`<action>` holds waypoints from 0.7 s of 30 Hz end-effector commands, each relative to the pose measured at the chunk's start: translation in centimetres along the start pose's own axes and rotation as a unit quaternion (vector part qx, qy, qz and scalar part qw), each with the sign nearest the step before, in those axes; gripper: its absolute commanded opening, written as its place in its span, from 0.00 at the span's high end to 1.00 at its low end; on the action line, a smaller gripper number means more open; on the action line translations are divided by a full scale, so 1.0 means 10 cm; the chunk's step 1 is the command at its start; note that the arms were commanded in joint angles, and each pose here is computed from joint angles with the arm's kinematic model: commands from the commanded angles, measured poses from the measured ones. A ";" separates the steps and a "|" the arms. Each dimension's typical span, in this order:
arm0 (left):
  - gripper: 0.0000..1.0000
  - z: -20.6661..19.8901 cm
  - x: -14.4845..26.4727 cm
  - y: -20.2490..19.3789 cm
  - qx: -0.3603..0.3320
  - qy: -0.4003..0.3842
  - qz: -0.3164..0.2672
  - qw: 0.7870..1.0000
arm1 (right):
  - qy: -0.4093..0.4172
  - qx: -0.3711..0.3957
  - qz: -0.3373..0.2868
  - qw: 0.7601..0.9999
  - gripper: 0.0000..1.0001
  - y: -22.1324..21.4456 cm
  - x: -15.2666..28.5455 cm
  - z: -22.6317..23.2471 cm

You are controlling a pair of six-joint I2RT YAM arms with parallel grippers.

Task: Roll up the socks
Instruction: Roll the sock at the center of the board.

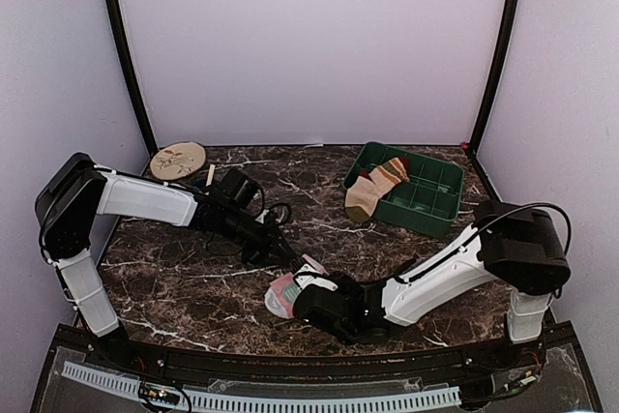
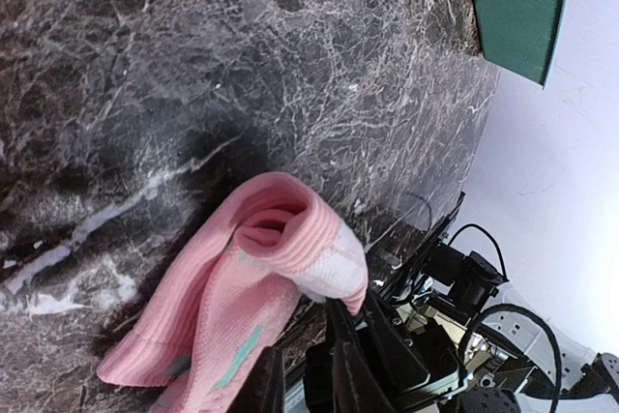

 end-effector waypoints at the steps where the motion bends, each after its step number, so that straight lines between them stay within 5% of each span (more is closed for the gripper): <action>1: 0.77 -0.15 0.10 -0.07 -0.013 -0.029 0.012 0.999 | -0.018 0.036 -0.008 0.999 1.00 0.01 0.08 0.12; 8: 0.60 -0.18 0.04 -0.14 -0.013 -0.031 0.032 0.999 | -0.026 0.067 -0.019 0.997 1.00 0.03 0.13 0.23; 21: 0.59 -0.12 -0.19 -0.28 -0.015 -0.007 0.074 0.997 | -0.046 0.103 -0.032 0.993 1.00 0.10 0.17 0.38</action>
Point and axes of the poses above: each gripper's point midway between its finger pads, its own x axis back along the fingers, its own z axis along the line the jaws close on, y = z × x, the point moved 10 cm from there along x, back along the fingers, and after that the axes turned 11 degrees about x, right-handed, at the moved point
